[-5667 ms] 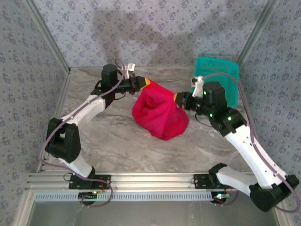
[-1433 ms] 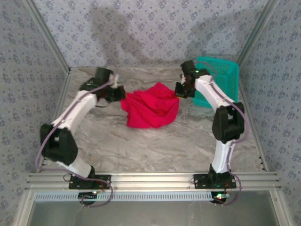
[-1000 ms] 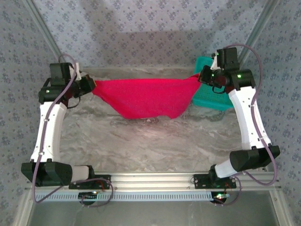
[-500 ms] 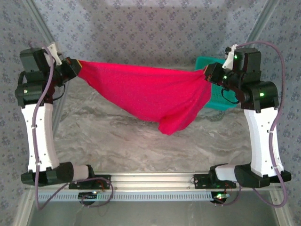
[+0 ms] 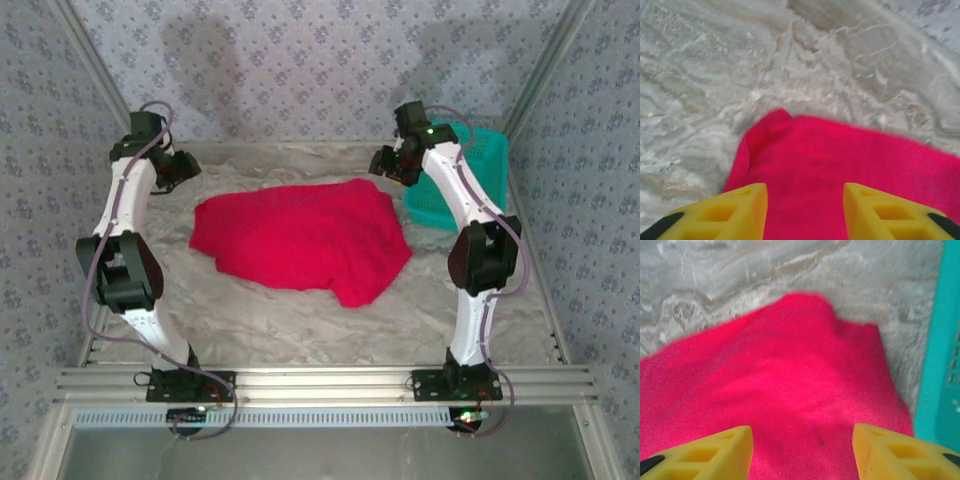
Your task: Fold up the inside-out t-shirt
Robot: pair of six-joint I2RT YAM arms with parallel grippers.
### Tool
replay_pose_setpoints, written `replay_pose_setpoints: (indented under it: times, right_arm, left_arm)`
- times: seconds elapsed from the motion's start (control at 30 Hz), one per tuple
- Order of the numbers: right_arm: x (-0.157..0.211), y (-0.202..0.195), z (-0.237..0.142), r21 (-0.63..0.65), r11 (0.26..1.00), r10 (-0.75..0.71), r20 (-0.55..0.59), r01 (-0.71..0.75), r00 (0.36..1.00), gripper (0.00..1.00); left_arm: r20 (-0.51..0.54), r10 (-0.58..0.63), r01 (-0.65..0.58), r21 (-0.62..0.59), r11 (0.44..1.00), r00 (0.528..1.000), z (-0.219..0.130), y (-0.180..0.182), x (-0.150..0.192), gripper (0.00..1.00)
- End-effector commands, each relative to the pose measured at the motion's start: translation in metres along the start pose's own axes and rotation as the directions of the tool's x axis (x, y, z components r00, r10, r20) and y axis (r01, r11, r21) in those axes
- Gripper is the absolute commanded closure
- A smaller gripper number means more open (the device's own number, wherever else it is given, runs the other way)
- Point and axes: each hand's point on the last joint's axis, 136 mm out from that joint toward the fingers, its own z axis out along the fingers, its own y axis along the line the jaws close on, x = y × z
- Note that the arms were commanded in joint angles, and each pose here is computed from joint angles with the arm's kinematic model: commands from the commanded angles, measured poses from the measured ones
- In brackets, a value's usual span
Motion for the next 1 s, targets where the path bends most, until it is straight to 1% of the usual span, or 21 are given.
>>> replay_pose_setpoints:
  times: [0.0,0.03,0.13,0.23,0.27,0.33,0.4,0.43,0.53,0.6,0.63,0.67,0.7,0.73,0.77,0.83,0.9,0.97]
  right_arm:
    - [0.041,0.013,-0.039,-0.010,0.993,-0.115,0.003,0.115,0.993,0.42]
    - [0.064,0.009,-0.034,-0.006,0.992,-0.129,-0.026,0.129,0.991,0.42]
    - [0.134,-0.006,-0.020,-0.004,0.989,-0.148,-0.105,0.148,0.983,0.42]
    - [0.201,-0.019,-0.006,-0.025,0.990,-0.141,-0.191,0.139,0.971,0.42]
    - [0.219,-0.019,-0.004,-0.039,0.990,-0.142,-0.214,0.136,0.967,0.41]
    - [0.244,-0.016,-0.002,-0.063,0.988,-0.149,-0.237,0.138,0.960,0.38]
    - [0.263,-0.009,0.004,-0.088,0.983,-0.177,-0.246,0.160,0.953,0.32]
    - [0.271,-0.007,0.009,-0.084,0.986,-0.162,-0.249,0.145,0.955,0.30]
    - [0.285,-0.001,0.028,-0.074,0.987,-0.156,-0.256,0.142,0.954,0.29]
    - [0.286,-0.001,0.042,-0.038,0.989,-0.150,-0.247,0.145,0.957,0.29]
    - [0.284,-0.006,0.049,0.005,0.989,-0.141,-0.235,0.146,0.962,0.31]
    - [0.279,-0.010,0.054,0.041,0.988,-0.134,-0.223,0.146,0.966,0.38]
    - [0.275,-0.014,0.057,0.074,0.986,-0.131,-0.209,0.149,0.969,0.49]
    - [0.268,-0.017,0.056,0.106,0.983,-0.129,-0.193,0.152,0.973,0.66]
    - [0.261,-0.018,0.052,0.124,0.980,-0.133,-0.178,0.156,0.975,0.81]
    - [0.252,-0.016,0.035,0.140,0.976,-0.143,-0.161,0.166,0.977,1.00]
    - [0.246,-0.014,0.012,0.136,0.973,-0.164,-0.160,0.187,0.973,1.00]
    - [0.240,-0.011,-0.016,0.115,0.971,-0.193,-0.145,0.210,0.970,1.00]
  left_arm:
    - [0.080,0.062,-0.061,-0.011,0.998,0.995,-0.051,-0.015,0.025,0.54]
    - [0.065,0.062,-0.063,0.004,0.998,0.996,-0.050,-0.019,0.048,0.53]
    - [0.016,0.091,-0.092,0.103,0.990,0.996,-0.039,-0.040,0.118,0.50]
    - [-0.102,0.136,-0.115,0.190,0.975,0.985,-0.020,-0.054,0.193,0.49]
    - [-0.139,0.150,-0.121,0.198,0.973,0.979,-0.015,-0.054,0.215,0.49]
    - [-0.192,0.168,-0.126,0.212,0.969,0.967,-0.006,-0.052,0.248,0.47]
    - [-0.213,0.169,-0.124,0.208,0.970,0.962,0.002,-0.047,0.268,0.45]
    - [-0.218,0.166,-0.120,0.209,0.971,0.962,0.008,-0.045,0.275,0.44]
    - [-0.238,0.158,-0.114,0.191,0.975,0.958,0.024,-0.039,0.287,0.43]
    - [-0.249,0.163,-0.122,0.173,0.977,0.955,0.036,-0.036,0.292,0.43]
    - [-0.252,0.169,-0.133,0.155,0.979,0.953,0.043,-0.033,0.293,0.44]
    - [-0.249,0.177,-0.148,0.131,0.980,0.952,0.049,-0.029,0.292,0.46]
    - [-0.246,0.183,-0.159,0.112,0.981,0.952,0.053,-0.026,0.290,0.50]
    - [-0.245,0.186,-0.166,0.099,0.981,0.952,0.057,-0.025,0.288,0.58]
    - [-0.245,0.183,-0.166,0.088,0.982,0.952,0.059,-0.022,0.283,0.70]
    - [-0.244,0.171,-0.159,0.069,0.985,0.955,0.058,-0.018,0.273,0.87]
    - [-0.232,0.167,-0.159,0.052,0.986,0.958,0.050,-0.014,0.261,0.99]
    - [-0.201,0.163,-0.161,0.029,0.987,0.966,0.034,-0.008,0.243,1.00]
